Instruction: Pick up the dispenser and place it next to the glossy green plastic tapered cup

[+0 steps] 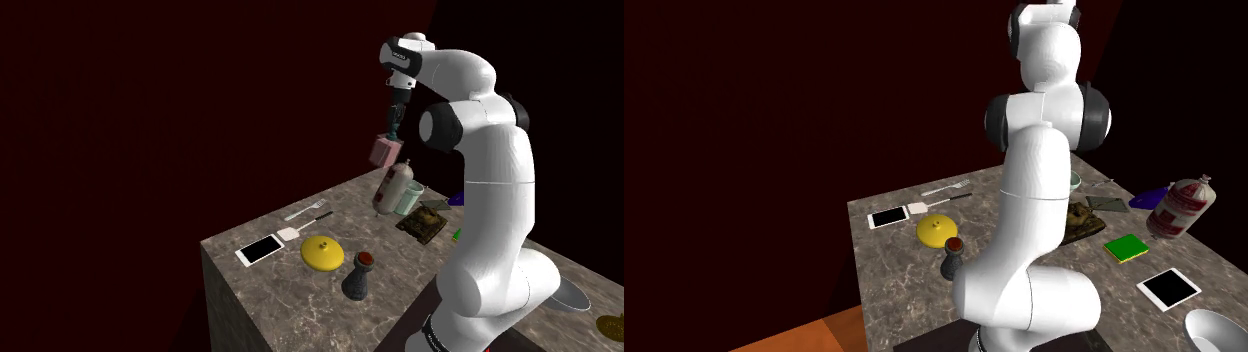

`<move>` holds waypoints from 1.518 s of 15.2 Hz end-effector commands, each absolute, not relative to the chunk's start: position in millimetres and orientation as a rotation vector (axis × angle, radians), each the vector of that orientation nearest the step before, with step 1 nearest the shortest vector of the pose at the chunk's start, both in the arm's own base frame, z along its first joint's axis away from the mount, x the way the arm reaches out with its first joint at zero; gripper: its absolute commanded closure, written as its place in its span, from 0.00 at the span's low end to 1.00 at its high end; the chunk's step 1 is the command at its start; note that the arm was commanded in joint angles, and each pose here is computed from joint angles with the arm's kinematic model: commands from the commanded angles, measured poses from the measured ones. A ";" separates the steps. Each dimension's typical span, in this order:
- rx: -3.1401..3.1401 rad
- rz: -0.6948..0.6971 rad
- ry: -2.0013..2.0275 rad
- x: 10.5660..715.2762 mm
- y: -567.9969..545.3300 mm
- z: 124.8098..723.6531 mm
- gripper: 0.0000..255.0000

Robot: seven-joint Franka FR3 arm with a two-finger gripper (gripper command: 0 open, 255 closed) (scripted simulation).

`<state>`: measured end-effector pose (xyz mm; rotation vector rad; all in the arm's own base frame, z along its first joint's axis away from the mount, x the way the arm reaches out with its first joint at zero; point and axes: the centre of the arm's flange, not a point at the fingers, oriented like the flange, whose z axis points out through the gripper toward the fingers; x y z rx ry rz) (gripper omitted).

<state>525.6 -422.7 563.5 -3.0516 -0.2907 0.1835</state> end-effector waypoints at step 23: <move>-3.051 0.185 -0.296 529.2 -458.8 450.2 1.00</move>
